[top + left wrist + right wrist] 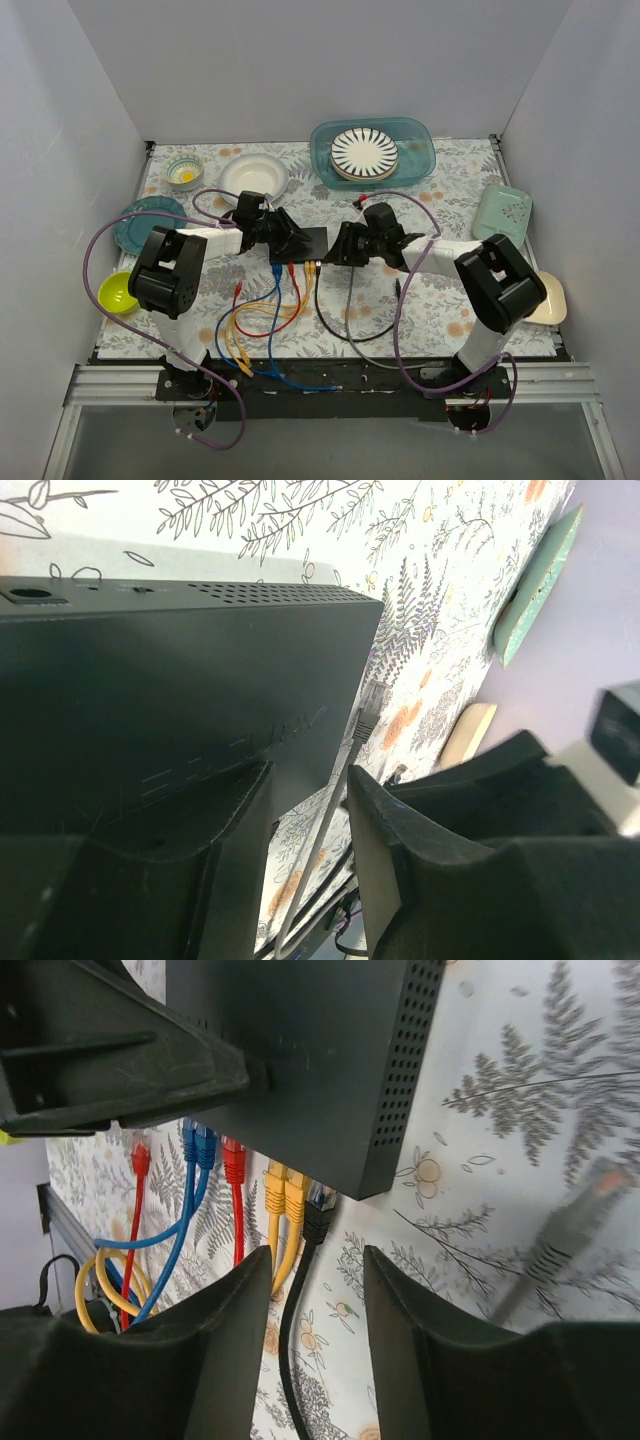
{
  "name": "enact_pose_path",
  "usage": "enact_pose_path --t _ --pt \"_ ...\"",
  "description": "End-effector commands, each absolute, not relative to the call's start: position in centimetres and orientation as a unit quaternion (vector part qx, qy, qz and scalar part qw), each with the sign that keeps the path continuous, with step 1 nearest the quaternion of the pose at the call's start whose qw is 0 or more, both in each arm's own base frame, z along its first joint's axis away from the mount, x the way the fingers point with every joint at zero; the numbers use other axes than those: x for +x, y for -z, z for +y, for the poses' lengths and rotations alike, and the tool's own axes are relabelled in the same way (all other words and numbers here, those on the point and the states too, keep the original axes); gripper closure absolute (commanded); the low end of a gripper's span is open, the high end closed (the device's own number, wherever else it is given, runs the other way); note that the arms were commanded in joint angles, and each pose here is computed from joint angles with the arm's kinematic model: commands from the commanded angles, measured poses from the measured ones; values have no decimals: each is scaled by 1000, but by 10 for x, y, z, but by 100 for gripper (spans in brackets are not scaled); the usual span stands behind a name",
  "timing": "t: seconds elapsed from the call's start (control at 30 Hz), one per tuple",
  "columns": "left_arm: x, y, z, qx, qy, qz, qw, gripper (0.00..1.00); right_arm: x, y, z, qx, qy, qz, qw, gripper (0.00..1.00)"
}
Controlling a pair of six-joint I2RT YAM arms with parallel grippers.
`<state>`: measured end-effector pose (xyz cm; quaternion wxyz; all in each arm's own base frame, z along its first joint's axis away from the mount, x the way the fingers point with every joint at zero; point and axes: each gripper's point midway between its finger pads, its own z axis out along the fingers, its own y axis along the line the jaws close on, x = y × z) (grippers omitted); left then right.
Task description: Pull the plug from the switch port
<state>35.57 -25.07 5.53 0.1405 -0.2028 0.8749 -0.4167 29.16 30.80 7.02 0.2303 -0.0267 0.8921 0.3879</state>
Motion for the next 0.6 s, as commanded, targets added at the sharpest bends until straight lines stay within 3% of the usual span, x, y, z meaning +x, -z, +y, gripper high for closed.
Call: enact_pose_path --t 0.0,0.57 --pt "337 -30 -236 -223 370 894 117 64 284 -64 332 -32 -438 876 198 53" --pt "326 -27 -232 -221 366 897 109 64 310 -33 351 29 -443 879 176 57"
